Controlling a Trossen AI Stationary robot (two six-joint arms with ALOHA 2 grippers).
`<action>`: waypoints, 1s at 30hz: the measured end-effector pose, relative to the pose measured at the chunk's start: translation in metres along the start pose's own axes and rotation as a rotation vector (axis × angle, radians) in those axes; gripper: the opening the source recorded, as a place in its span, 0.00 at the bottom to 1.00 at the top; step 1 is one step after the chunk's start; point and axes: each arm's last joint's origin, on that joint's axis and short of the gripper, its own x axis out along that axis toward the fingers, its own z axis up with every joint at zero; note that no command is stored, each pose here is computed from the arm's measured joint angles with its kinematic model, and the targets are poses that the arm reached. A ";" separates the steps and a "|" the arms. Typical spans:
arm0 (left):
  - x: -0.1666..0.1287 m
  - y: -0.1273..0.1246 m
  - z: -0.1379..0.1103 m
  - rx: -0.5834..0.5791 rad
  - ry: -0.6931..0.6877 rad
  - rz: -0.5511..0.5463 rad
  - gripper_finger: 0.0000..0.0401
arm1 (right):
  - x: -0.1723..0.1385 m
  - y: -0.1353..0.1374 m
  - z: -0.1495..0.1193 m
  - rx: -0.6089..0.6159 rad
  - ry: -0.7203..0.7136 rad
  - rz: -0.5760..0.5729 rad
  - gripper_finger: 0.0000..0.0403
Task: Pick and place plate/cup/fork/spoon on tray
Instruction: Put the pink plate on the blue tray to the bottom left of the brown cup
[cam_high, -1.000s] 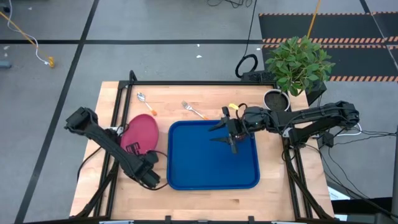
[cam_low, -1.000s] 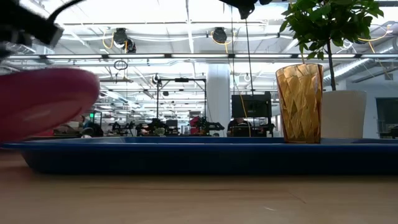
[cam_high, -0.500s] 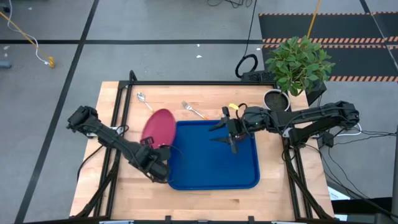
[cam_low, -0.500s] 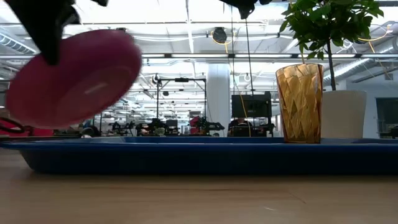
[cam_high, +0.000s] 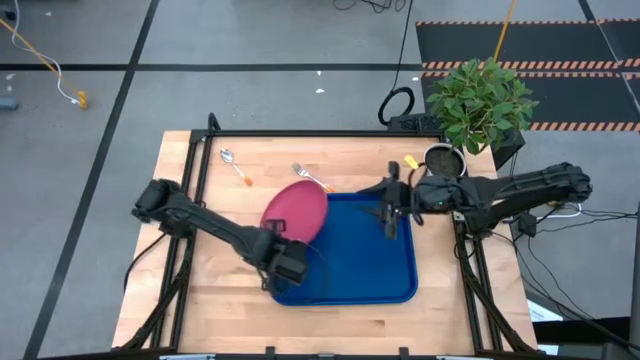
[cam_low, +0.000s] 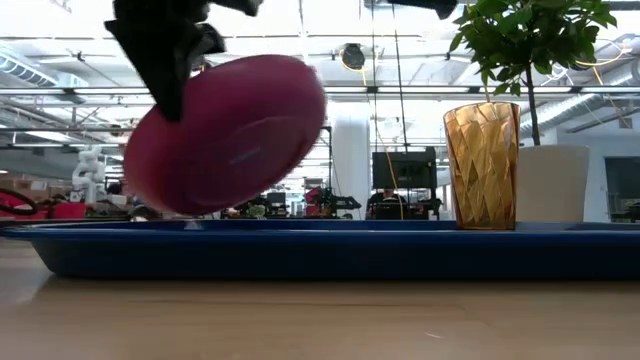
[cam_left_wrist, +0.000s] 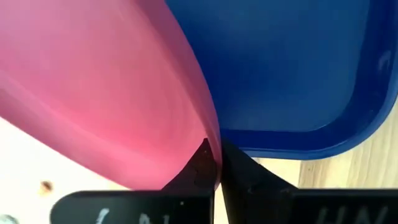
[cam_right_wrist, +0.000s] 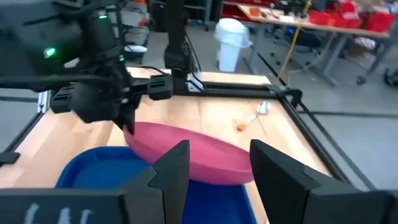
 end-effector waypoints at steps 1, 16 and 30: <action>0.000 -0.002 0.006 0.031 0.013 0.004 0.01 | -0.004 0.001 0.000 0.013 0.006 -0.008 0.40; 0.012 -0.031 0.071 0.312 0.027 -0.028 0.01 | -0.023 0.011 -0.017 0.089 0.054 -0.033 0.40; 0.041 -0.040 0.087 0.433 0.057 -0.019 0.01 | -0.035 0.007 -0.031 0.149 0.040 -0.037 0.40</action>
